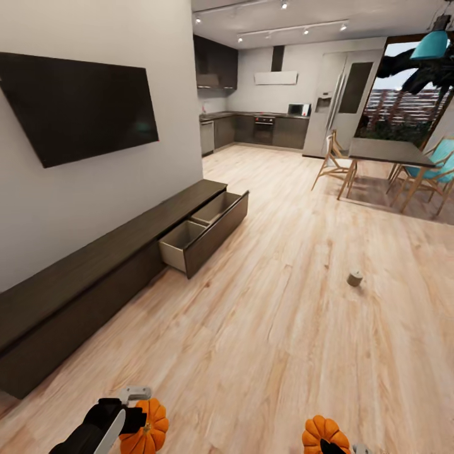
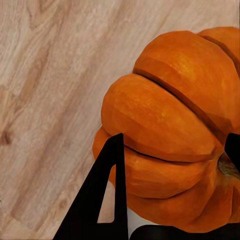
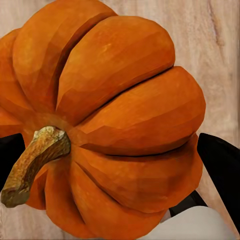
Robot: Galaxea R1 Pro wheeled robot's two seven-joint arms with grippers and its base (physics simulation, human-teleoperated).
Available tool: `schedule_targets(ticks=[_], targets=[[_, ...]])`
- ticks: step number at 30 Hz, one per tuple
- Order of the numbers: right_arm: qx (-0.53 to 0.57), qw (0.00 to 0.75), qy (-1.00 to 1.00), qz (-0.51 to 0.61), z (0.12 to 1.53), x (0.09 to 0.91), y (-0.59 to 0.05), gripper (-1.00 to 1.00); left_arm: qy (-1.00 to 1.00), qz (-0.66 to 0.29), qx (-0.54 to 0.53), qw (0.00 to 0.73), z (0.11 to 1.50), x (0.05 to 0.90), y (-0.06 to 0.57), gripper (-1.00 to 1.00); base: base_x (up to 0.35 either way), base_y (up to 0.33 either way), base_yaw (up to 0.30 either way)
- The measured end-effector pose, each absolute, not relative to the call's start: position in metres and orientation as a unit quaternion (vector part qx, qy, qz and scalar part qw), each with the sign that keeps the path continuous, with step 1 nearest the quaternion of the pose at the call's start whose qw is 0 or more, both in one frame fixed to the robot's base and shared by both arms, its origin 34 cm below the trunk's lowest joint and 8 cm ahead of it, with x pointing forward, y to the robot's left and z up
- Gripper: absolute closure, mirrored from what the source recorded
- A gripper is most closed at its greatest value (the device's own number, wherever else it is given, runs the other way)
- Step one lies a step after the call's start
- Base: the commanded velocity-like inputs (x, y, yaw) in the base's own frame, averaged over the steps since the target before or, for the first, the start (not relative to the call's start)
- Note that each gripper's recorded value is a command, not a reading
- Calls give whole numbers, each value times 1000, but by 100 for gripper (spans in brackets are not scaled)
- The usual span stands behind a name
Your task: Place each of the two pumpkins and all three candles from the living room inside a cabinet in the living room (use any cabinet), then make sure every cabinet is closed, and position the cauldron so it is next to a table in the living room.
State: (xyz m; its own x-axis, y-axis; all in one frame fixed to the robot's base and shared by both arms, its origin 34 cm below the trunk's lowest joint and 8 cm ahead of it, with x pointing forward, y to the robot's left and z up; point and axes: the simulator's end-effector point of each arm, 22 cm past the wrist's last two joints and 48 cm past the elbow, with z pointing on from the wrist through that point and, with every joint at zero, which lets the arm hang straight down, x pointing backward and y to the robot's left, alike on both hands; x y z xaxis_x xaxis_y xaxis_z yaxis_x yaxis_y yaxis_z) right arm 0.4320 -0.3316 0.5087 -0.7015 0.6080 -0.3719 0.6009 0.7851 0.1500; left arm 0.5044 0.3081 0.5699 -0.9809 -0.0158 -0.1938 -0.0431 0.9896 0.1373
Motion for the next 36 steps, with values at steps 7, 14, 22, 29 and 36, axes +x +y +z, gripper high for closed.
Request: schedule_targets(ticks=[7, 14, 22, 29, 36], targets=[[328, 207, 922, 9, 510, 433, -332, 100, 992, 71, -15, 99, 572, 506, 308, 100, 313, 0, -280], [328, 210, 921, 11, 511, 436, -330, 100, 992, 70, -15, 101, 573, 507, 308, 100, 329, 0, -262], [327, 211, 921, 13, 512, 436, -326, 100, 992, 71, -15, 102, 574, 507, 308, 100, 330, 0, -44], [327, 212, 921, 14, 512, 437, -326, 100, 992, 71, -15, 103, 575, 508, 308, 100, 330, 0, -65], [328, 216, 920, 15, 515, 440, -326, 100, 992, 70, -16, 107, 578, 510, 308, 100, 329, 71, -201]])
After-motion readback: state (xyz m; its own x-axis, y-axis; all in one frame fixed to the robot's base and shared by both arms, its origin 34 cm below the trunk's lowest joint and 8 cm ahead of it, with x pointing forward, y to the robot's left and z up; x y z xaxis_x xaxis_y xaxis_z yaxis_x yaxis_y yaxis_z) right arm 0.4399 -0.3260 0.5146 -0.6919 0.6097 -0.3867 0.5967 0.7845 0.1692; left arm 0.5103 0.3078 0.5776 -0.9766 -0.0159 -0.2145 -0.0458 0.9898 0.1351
